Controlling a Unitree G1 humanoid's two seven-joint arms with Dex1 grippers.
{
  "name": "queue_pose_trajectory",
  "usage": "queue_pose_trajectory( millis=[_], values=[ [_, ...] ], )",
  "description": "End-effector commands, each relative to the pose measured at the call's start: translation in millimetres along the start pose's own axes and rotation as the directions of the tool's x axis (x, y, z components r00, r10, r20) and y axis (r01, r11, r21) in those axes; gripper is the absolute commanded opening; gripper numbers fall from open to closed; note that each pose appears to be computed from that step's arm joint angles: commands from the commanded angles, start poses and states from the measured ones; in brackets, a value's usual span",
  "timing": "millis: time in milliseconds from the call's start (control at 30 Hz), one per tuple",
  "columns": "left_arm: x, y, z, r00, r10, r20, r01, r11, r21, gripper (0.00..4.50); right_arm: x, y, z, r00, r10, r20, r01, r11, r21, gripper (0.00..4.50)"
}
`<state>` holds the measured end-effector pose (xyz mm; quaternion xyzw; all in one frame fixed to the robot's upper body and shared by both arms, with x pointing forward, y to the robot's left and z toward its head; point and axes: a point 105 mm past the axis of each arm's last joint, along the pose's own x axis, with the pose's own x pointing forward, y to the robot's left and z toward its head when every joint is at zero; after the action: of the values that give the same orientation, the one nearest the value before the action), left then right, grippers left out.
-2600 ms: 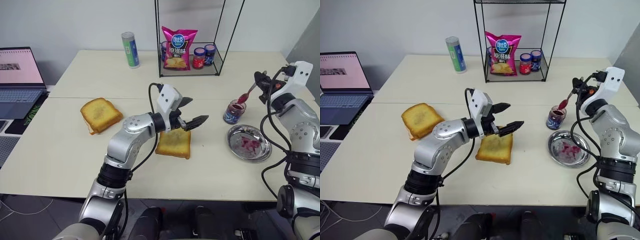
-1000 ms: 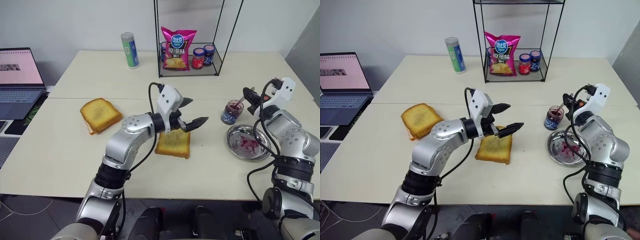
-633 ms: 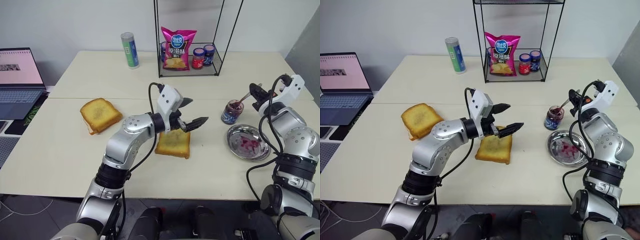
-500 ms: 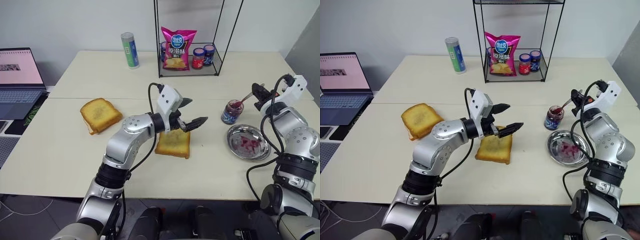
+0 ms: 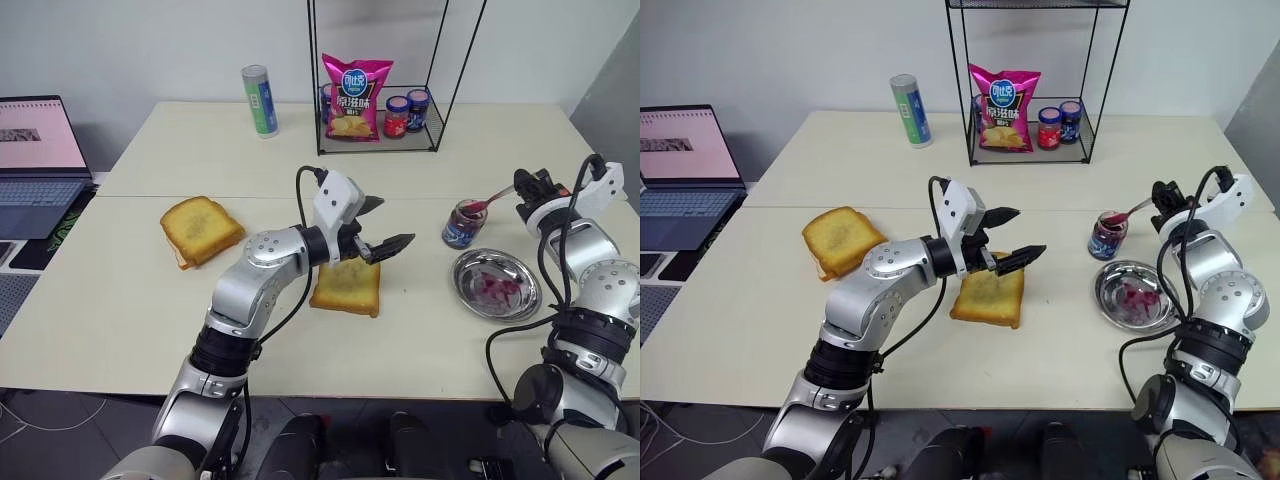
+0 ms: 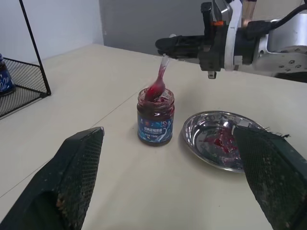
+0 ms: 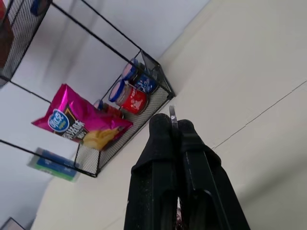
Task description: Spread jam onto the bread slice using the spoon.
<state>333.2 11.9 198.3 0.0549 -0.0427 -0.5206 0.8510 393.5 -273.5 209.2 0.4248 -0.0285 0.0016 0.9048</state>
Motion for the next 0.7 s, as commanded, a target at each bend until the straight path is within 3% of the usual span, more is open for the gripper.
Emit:
queue_pose_trajectory(
  millis=[33,167,267,400,500,600,700],
  values=[
    [0,1,15,0.999,-0.008,0.038,0.006,0.999,0.049,4.50,-2,14,18,0.997,0.050,0.065,-0.056,0.993,0.102,0.04],
    [-2,8,17,0.999,0.007,0.049,-0.010,0.998,0.069,4.50,-4,18,33,0.990,0.071,0.125,-0.101,0.962,0.254,0.04],
    [-7,11,21,0.998,0.011,0.064,-0.016,0.997,0.077,4.50,-6,31,35,0.986,0.114,0.125,-0.143,0.956,0.256,0.04],
    [-27,14,20,0.998,0.022,0.058,-0.026,0.996,0.080,4.50,-10,82,25,0.955,0.286,0.078,-0.296,0.930,0.216,0.04],
    [-55,14,14,0.998,0.054,0.027,-0.056,0.996,0.067,4.50,-16,132,-1,0.898,0.439,-0.015,-0.429,0.884,0.183,0.04],
    [-79,10,7,0.996,0.088,-0.016,-0.087,0.995,0.055,4.50,-24,163,-27,0.849,0.520,-0.097,-0.499,0.848,0.181,0.04],
    [-115,2,-6,0.981,0.174,-0.082,-0.171,0.984,0.039,4.50,-39,192,-76,0.762,0.592,-0.262,-0.599,0.798,0.065,0.04]
  ],
)
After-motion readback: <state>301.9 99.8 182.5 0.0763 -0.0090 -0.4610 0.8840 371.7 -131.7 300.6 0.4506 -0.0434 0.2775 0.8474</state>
